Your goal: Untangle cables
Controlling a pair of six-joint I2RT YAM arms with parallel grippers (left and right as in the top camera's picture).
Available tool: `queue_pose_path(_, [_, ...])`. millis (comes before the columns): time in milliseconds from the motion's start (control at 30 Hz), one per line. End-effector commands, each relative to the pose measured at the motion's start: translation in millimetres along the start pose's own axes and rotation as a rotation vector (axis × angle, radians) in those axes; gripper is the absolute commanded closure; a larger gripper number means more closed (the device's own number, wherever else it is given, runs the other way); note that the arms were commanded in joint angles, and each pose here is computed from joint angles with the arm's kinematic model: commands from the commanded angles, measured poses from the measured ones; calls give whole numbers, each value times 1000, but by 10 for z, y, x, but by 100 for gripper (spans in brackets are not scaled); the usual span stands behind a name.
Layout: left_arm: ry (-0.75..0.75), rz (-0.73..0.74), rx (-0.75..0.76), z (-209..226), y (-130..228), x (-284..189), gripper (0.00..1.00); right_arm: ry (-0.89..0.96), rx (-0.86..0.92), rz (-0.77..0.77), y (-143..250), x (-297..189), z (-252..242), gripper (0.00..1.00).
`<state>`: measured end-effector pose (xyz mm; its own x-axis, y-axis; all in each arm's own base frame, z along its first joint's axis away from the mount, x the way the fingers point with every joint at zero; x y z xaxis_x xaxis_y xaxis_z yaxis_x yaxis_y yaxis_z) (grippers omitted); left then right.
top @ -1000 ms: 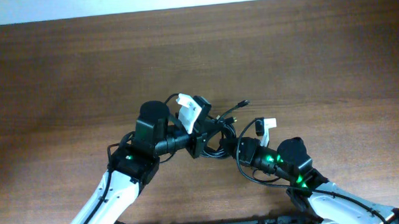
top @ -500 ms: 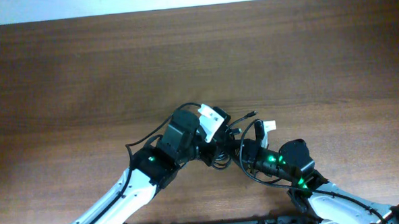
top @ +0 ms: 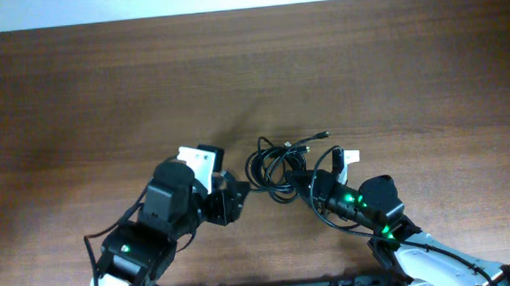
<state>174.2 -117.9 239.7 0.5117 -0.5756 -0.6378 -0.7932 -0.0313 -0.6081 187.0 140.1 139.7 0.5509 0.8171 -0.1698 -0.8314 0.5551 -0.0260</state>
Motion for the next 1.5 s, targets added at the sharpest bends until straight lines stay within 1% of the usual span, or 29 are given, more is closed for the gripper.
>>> queue_pose_path(0, [-141, 76, -434, 165, 96, 171, 37, -39, -27, -19, -48, 20, 120, 90])
queue_pose_path(67, [-160, 90, -558, 196, 75, 317, 30, -39, -27, -16, -46, 20, 120, 90])
queue_pose_path(100, [-150, 102, -596, 200, 54, 414, 30, -39, -27, -13, -42, 21, 120, 91])
queue_pose_path(133, [-111, 119, -599, 176, 28, 492, 30, -40, -27, -10, -40, 21, 121, 90])
queue_pose_path(200, [29, 167, -618, 80, -54, 698, 29, -40, -27, -9, -39, 21, 121, 90])
queue_pose_path(233, [26, 176, -667, 94, -57, 763, 32, -40, -27, -9, -39, 21, 121, 90])
queue_pose_path(267, [13, 183, -698, 113, -47, 798, 38, -40, -27, -9, -39, 21, 121, 90])
queue_pose_path(367, [2, 201, -719, 137, -28, 873, 49, -38, -26, -2, -33, 21, 117, 90])
queue_pose_path(433, [0, 202, -720, 140, -27, 877, 69, -21, -17, 0, -31, 22, 90, 90])
queue_pose_path(467, [0, 202, -719, 140, -27, 877, 76, -18, -15, 1, -30, 22, 84, 90])
queue_pose_path(500, [0, 201, -719, 140, -27, 877, 79, -18, -15, 1, -29, 22, 85, 91])
queue_pose_path(567, [-2, 201, -718, 138, -25, 879, 76, -18, -15, 1, -30, 22, 85, 90])
queue_pose_path(667, [-6, 202, -710, 119, -12, 886, 78, -21, -15, 4, -27, 22, 88, 91])
queue_pose_path(700, [-7, 201, -709, 121, -12, 888, 76, -28, -19, 9, -23, 21, 99, 91])
queue_pose_path(800, [-9, 206, -708, 117, -2, 899, 76, -30, -19, 10, -23, 21, 102, 91])
queue_pose_path(833, [-17, 204, -705, 117, 3, 906, 76, -30, -17, 10, -23, 21, 102, 91])
queue_pose_path(867, [-25, 203, -697, 104, 16, 916, 73, -30, -17, 10, -23, 21, 102, 91])
queue_pose_path(1000, [-37, 216, -681, 69, 61, 957, 74, -30, -17, 10, -23, 22, 104, 91])
queue_pose_path(1033, [-41, 222, -681, 71, 72, 970, 76, -30, -17, 10, -23, 21, 102, 91])
queue_pose_path(1067, [-47, 228, -684, 84, 82, 999, 82, -30, -17, 10, -23, 22, 103, 91])
queue_pose_path(1133, [-55, 237, -687, 103, 96, 1048, 87, -30, -17, 10, -23, 21, 103, 91])
queue_pose_path(1200, [-58, 241, -687, 116, 102, 1092, 81, -30, -17, 10, -23, 21, 102, 91])
queue_pose_path(1267, [-70, 253, -693, 141, 126, 1146, 81, -30, -17, 10, -23, 21, 102, 91])
queue_pose_path(1300, [-76, 261, -695, 154, 139, 1175, 78, -30, -17, 10, -23, 22, 103, 91])
queue_pose_path(1333, [-73, 268, -697, 155, 146, 1188, 70, -30, -17, 10, -23, 22, 103, 91])
queue_pose_path(1400, [-70, 270, -695, 150, 149, 1199, 69, -30, -17, 9, -23, 21, 102, 91])
queue_pose_path(1467, [-48, 266, -675, 89, 146, 1217, 72, -30, -17, 9, -24, 22, 103, 91])
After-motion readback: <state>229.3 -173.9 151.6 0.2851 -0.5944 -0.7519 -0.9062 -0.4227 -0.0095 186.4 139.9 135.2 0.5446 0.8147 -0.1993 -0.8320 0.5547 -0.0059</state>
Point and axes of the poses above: each gripper's point midway between its finger pads, its own x axis out along the fingers, its own z axis along the line the jaws close on, y = z × x, the point moved 9 cm from there along -x, back along the fingers, and after that the axes turned 3 degrees about -x, right-handed, at the moved point
